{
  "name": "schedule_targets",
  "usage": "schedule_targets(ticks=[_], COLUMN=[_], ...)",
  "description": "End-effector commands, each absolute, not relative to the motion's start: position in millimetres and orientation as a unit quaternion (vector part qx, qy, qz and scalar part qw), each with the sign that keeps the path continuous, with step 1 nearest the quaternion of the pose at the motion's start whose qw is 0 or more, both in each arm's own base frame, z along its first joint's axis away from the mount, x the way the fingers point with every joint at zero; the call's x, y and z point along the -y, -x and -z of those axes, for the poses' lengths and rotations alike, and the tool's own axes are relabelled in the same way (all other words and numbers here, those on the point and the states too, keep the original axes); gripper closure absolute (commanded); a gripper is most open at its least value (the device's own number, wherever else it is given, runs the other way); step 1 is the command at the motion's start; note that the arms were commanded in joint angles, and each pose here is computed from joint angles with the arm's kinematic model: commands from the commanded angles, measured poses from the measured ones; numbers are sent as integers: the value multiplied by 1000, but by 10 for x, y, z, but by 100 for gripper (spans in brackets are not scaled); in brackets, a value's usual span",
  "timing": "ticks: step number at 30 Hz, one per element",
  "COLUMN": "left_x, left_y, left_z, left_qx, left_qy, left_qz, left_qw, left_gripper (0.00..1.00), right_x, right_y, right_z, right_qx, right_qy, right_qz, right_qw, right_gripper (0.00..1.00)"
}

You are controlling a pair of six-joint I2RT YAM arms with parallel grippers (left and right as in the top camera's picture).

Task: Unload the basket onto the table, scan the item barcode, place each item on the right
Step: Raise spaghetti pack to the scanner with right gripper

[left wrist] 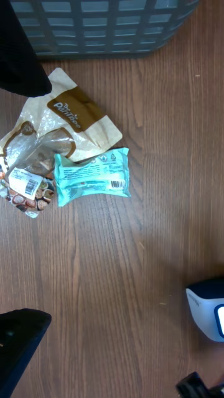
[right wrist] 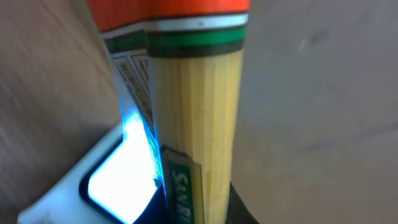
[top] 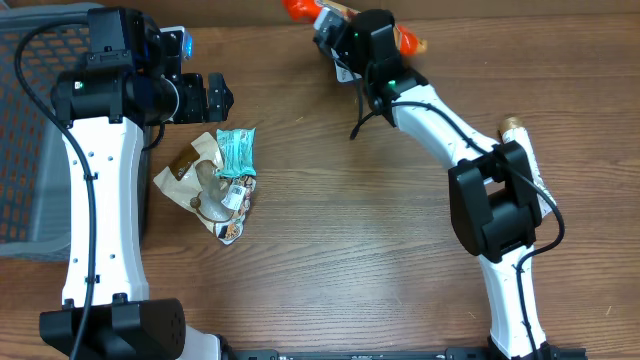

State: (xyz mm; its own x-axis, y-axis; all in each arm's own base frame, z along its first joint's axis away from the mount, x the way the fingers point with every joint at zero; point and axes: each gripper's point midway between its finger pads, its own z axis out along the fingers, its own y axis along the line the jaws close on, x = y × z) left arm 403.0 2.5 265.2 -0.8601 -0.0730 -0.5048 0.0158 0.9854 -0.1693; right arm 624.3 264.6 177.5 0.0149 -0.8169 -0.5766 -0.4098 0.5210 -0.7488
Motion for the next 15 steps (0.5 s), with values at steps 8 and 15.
schedule_targets(ticks=[8,15], left_x=[-3,-3], left_y=[-4054,-4054], left_z=[-2713,-2713], left_qx=[-958,-958], left_qy=[14,14], left_qz=[84,84], left_qw=[273,273], left_gripper=[0,0], right_x=[-3065,-3058], right_y=[-6086,-6136], right_z=[-2638,-2406], right_qx=[-596,-604], right_qy=[456,466], right_qz=[195,207], right_qw=[631,613], right_gripper=[96,96])
